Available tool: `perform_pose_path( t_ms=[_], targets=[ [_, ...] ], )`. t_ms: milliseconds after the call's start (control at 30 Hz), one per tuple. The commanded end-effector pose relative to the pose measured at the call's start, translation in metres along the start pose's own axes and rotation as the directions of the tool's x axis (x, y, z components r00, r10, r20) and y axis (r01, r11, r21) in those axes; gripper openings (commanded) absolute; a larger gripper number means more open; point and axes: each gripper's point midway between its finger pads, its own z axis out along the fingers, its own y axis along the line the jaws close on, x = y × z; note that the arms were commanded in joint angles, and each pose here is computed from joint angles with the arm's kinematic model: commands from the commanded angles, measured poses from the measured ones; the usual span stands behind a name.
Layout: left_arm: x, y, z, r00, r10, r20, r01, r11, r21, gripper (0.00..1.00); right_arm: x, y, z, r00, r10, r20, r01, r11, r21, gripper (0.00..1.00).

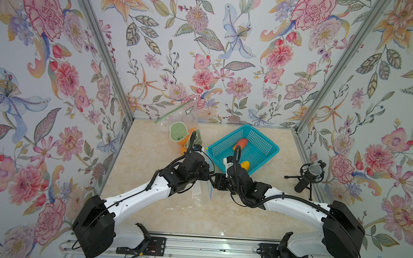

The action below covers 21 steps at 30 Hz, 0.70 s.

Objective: Place the mango in a zip-top bag and seal the zipper
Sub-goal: Open the zipper of the food storage bag.

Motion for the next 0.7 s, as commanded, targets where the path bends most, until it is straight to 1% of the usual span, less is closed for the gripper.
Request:
perform_pose_path(
  t_ms=[0,133,167,267,333,400,533,667],
  targets=[
    [-0.012,-0.002,-0.013,0.999,-0.017,0.032,0.016,0.999,0.031,0.00,-0.009,-0.011,0.005,0.999,-0.037,0.004,0.036,0.995,0.089,0.62],
    [-0.018,-0.010,-0.021,0.999,-0.023,0.030,0.021,0.997,0.078,0.00,-0.018,-0.004,0.012,0.996,-0.093,-0.001,0.092,0.991,0.100,0.61],
    [-0.018,-0.011,-0.022,0.999,-0.029,0.027,0.027,0.996,0.086,0.00,-0.024,0.000,0.012,0.994,-0.109,0.005,0.108,0.989,0.097,0.59],
    [-0.023,-0.008,-0.026,0.999,-0.037,0.020,0.035,0.995,0.092,0.00,-0.042,0.011,0.011,0.986,-0.163,0.022,0.160,0.982,0.104,0.49],
    [-0.029,-0.001,-0.030,0.999,-0.035,0.018,0.033,0.997,0.064,0.00,-0.057,0.011,0.005,0.980,-0.199,0.032,0.192,0.971,0.142,0.47],
    [-0.038,0.010,-0.038,0.999,-0.028,0.016,0.028,0.999,0.021,0.00,-0.073,0.000,-0.001,0.971,-0.237,0.023,0.227,0.950,0.213,0.46],
    [-0.062,0.021,-0.057,1.000,-0.005,0.030,0.006,1.000,-0.029,0.00,-0.092,-0.025,-0.010,0.961,-0.275,-0.024,0.268,0.911,0.313,0.46],
    [-0.087,0.007,-0.075,0.998,0.021,0.061,-0.021,1.000,0.003,0.00,-0.100,-0.038,-0.010,0.945,-0.315,-0.090,0.326,0.873,0.362,0.47]
  ],
)
